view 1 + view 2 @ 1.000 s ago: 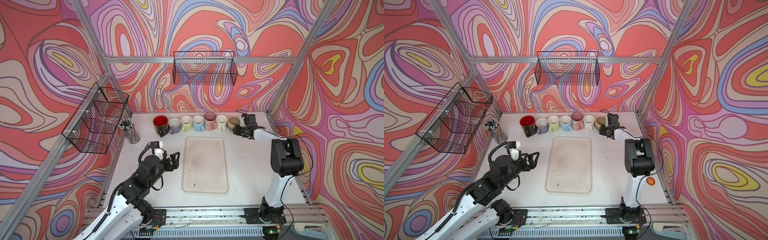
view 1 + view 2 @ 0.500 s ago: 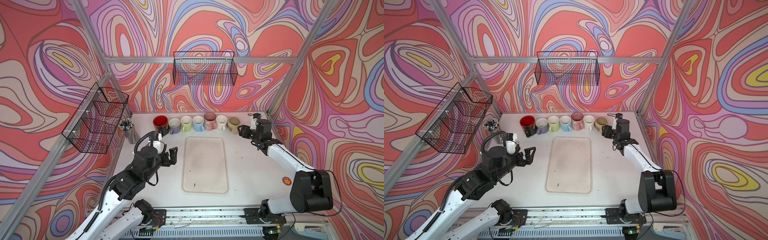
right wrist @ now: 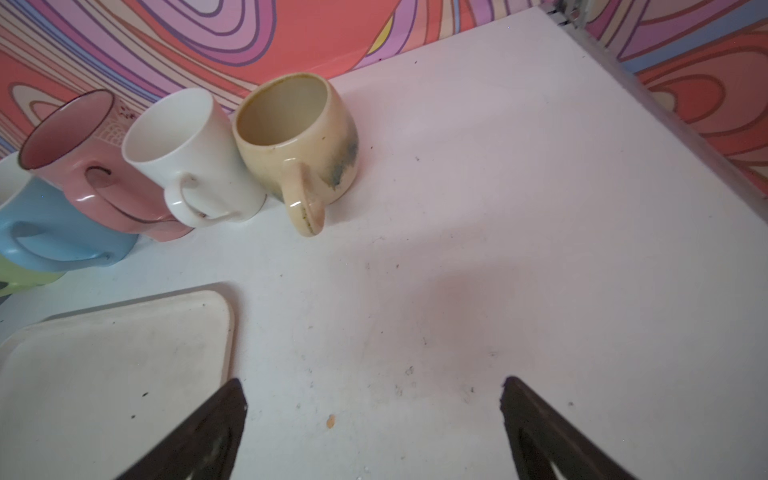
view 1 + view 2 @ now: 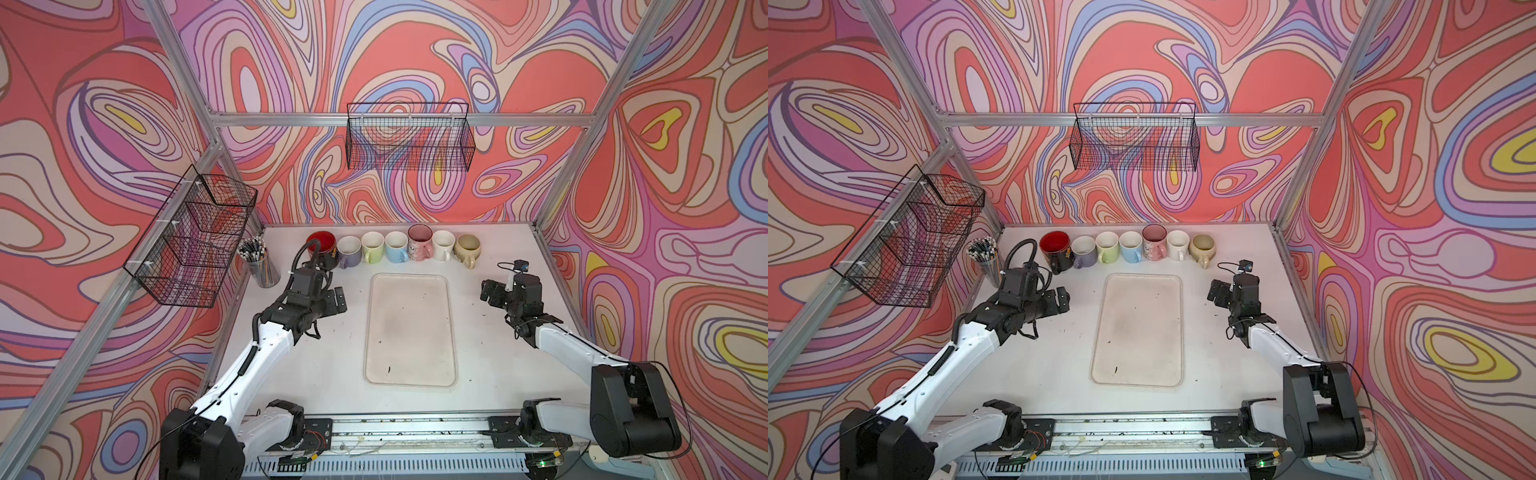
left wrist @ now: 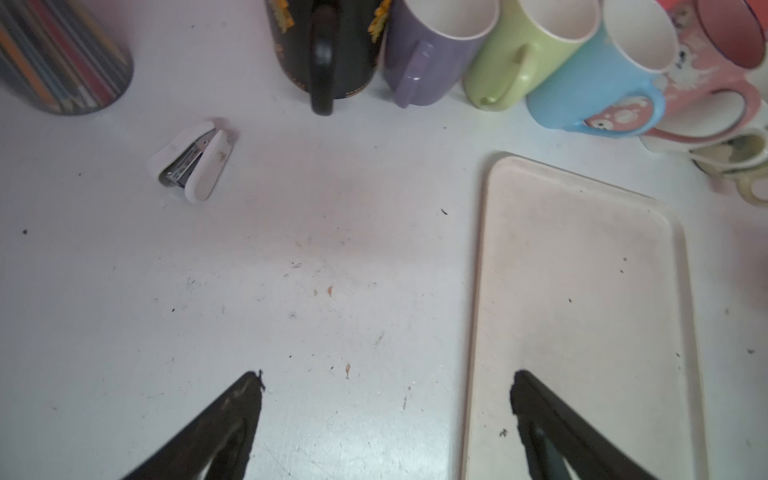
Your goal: Turn the mug right side up
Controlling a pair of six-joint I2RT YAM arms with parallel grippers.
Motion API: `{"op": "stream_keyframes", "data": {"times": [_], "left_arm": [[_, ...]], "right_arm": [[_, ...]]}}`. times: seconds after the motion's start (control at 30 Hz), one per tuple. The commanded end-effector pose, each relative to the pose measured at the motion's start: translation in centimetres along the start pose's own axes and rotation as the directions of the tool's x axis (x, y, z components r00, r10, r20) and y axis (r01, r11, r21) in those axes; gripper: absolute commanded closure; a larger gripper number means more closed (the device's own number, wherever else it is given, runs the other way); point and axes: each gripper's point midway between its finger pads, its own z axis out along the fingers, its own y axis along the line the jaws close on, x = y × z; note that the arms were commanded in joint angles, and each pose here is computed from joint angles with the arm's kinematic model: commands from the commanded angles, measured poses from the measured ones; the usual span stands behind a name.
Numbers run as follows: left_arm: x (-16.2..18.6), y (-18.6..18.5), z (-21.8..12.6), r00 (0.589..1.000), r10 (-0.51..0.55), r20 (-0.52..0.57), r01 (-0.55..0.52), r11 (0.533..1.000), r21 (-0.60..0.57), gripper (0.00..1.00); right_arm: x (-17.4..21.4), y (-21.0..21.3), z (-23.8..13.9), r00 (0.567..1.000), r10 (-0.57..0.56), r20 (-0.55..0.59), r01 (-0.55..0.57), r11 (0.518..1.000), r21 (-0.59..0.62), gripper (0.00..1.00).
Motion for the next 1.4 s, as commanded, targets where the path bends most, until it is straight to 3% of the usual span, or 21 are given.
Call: {"op": "stream_keyframes", "data": {"times": [0.0,0.07,0.2,0.3,0.37,0.57,0.7,0.8,0.97,1.2,1.37], "left_arm": [[-2.3,3.9,2.5,0.971,-0.235,0.051,0.236,0.972,-0.003,0.04],[-3.0,6.2,4.1,0.950,-0.308,0.053,0.310,0.950,-0.043,0.00],[-4.5,9.3,6.5,0.971,-0.216,0.103,0.233,0.951,-0.204,0.00],[-5.1,10.4,8.3,0.976,-0.173,0.135,0.202,0.948,-0.246,0.00],[-5.8,10.8,9.0,0.977,-0.179,0.113,0.203,0.945,-0.257,0.00],[-8.2,11.1,10.5,0.991,-0.054,0.121,0.086,0.958,-0.275,0.00],[-8.3,11.5,11.4,0.997,0.013,0.081,0.012,0.953,-0.303,0.00],[-8.0,11.9,11.8,0.992,0.060,0.108,-0.023,0.950,-0.312,0.00],[-6.9,11.4,12.1,0.980,0.088,0.180,-0.038,0.965,-0.261,0.00],[-6.8,10.5,9.0,0.927,0.133,0.350,-0.046,0.968,-0.246,0.00],[-4.8,9.6,6.6,0.843,0.198,0.499,-0.080,0.965,-0.249,0.00]], "right_arm": [[-2.8,-1.8,-0.5,0.987,-0.025,0.159,0.008,0.994,0.106,0.02],[-3.1,-2.3,-0.4,0.977,-0.030,0.210,0.004,0.992,0.123,0.02],[-2.8,-2.9,1.2,0.975,-0.090,0.202,0.055,0.984,0.171,0.02],[-2.7,-3.3,2.4,0.971,-0.122,0.204,0.081,0.977,0.199,0.02],[-2.6,-3.3,3.1,0.968,-0.133,0.212,0.091,0.975,0.201,0.02],[-2.9,-3.5,5.5,0.960,-0.179,0.216,0.128,0.965,0.230,0.02],[-2.4,-3.9,7.4,0.974,-0.175,0.144,0.138,0.961,0.239,0.02],[-2.1,-3.8,7.9,0.978,-0.174,0.112,0.144,0.961,0.237,0.02],[-2.3,-3.9,7.1,0.972,-0.176,0.154,0.136,0.961,0.239,0.02],[-1.9,-3.3,4.5,0.941,-0.188,0.282,0.137,0.972,0.192,0.02],[-0.4,-1.5,2.0,0.880,-0.227,0.418,0.205,0.974,0.096,0.02]]}}
